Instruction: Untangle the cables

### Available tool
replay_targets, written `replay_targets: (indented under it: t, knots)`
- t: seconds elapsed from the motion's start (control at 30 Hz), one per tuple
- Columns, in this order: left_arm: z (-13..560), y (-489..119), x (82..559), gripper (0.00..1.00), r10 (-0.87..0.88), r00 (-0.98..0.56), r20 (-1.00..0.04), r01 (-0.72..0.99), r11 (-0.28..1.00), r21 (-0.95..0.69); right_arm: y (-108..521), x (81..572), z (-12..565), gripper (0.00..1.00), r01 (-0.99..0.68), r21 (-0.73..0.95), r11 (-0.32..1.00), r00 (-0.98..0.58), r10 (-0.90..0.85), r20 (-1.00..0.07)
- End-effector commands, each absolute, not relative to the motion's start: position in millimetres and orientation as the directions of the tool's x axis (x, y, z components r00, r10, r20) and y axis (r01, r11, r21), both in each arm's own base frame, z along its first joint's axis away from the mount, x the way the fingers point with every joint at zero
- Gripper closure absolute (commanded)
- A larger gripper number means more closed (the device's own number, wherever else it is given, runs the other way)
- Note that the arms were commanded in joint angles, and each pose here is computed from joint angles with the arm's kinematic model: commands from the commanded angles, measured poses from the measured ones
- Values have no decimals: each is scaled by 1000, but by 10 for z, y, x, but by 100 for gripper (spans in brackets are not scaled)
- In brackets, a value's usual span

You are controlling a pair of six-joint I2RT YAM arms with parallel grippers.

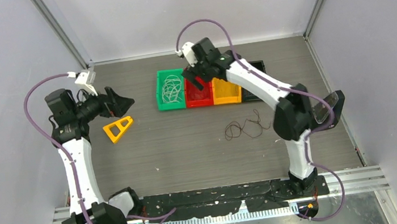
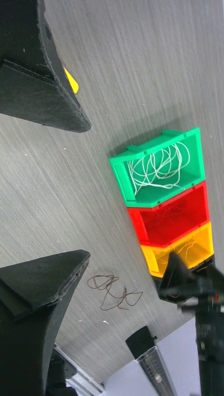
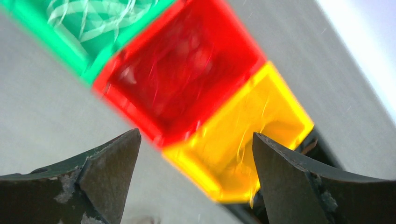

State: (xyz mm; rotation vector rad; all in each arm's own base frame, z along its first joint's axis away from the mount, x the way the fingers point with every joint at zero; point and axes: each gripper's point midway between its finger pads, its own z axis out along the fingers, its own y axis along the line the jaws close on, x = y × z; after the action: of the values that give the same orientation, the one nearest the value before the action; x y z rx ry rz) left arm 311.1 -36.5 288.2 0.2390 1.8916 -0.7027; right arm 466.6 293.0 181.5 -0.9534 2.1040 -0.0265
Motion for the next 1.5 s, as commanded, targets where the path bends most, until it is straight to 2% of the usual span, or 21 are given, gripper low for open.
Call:
replay_targets:
  t: [0.0,0.1,0.17,0.27,0.4,0.67,0.87,0.93,0.97,1.13,1.17,1.33,1.47]
  knots:
    - [2927,-739,2877,0,20,-365,-931,642,729,-236,2547,3700,2160,5,-774,-138,618,-405,-651,-642]
    - [2732,-1076,2728,0,154,-365,-918,727,663,-178,2077,3095,1822,5,-798,-85,597,-475,-709,-522]
    - [2614,-1220,2710,0,160,-372,-914,746,638,-192,1810,2804,1603,5,-831,-75,551,-466,-764,-445]
    - [2569,-1361,2761,0,123,-401,-908,749,615,-247,1514,2545,1316,5,-893,-125,432,-361,-855,-372]
    - [2577,-1395,2844,0,95,-450,-888,727,616,-303,1436,2598,1092,5,-912,-201,357,-277,-899,-338]
    - [2554,-1307,2827,1,133,-466,-875,700,660,-273,1618,2703,655,5,-947,-150,284,-235,-931,-280]
    - [2466,-1275,2752,1,147,-485,-862,689,671,-273,1412,2823,301,5,-959,-185,213,-195,-974,-113]
    - [2458,-1266,2751,0,148,-482,-864,686,676,-267,1339,2813,235,1,-964,-192,184,-172,-982,-76]
    - [2448,-1265,2750,0,147,-483,-863,685,677,-269,1322,2809,213,1,-965,-193,180,-169,-983,-70]
    - [2420,-1271,2748,0,140,-489,-861,682,677,-277,1274,2751,163,17,-966,-187,176,-168,-984,-58]
    - [2421,-1271,2751,0,142,-488,-861,683,676,-275,1298,2757,216,17,-967,-184,177,-167,-984,-69]
    - [2454,-1275,2757,1,147,-486,-862,689,671,-274,1441,2782,680,7,-964,-190,185,-156,-975,-157]
    - [2470,-1285,2765,1,143,-496,-856,687,668,-287,1602,2652,1073,1,-985,-94,146,-122,-968,-217]
